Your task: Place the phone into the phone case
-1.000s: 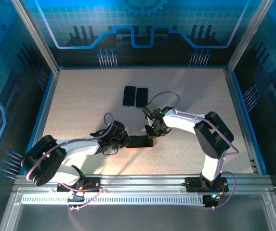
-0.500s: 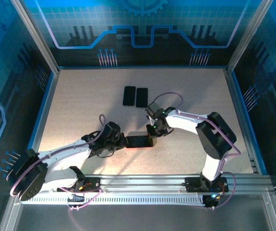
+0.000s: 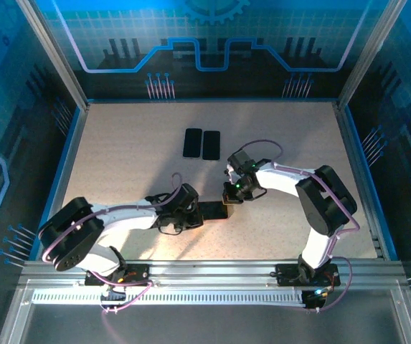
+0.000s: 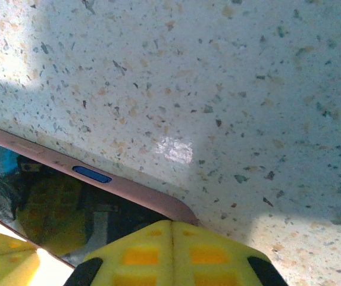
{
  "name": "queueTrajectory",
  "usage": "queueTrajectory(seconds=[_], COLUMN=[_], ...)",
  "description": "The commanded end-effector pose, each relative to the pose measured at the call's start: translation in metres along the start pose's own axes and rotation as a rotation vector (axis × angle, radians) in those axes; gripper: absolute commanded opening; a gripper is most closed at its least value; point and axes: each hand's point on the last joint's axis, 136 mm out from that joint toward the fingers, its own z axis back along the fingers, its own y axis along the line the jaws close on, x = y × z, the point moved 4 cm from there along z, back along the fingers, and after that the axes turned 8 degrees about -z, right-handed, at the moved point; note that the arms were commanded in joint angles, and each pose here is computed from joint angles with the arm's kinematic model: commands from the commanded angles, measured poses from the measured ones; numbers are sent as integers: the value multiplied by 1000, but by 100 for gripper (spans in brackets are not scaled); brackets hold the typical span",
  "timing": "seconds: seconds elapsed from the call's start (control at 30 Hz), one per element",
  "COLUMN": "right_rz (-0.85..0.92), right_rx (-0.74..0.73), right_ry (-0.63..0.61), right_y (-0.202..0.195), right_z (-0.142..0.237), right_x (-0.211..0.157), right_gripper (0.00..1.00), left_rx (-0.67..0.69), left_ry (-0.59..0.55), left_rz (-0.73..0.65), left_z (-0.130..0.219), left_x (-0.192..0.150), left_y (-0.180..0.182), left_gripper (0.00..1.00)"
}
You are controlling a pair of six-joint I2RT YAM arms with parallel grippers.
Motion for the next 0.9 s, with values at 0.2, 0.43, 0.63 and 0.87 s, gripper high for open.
queueTrajectory(seconds=[0.2,0.43,0.63,0.87], right_rz=[-96,-100,-108,-105], right_rx=[-170,-177,-179,-178], right_ry=[152,146,133,110], right_y=[-63,-66,-66,-63], right_z=[-40,-34,-28,-13], right_x=[-47,-51,-54,-56], right_gripper=[0,0,0,0], left_rx=[53,176,233,284], left_ry=[2,-68,-73,-109], left_rz=[14,12,20,47], left_z=[-22,-19,-24,-16], left_x=[10,24,32,38], left_y=[-1,10,14,25], left_gripper=[0,0,0,0])
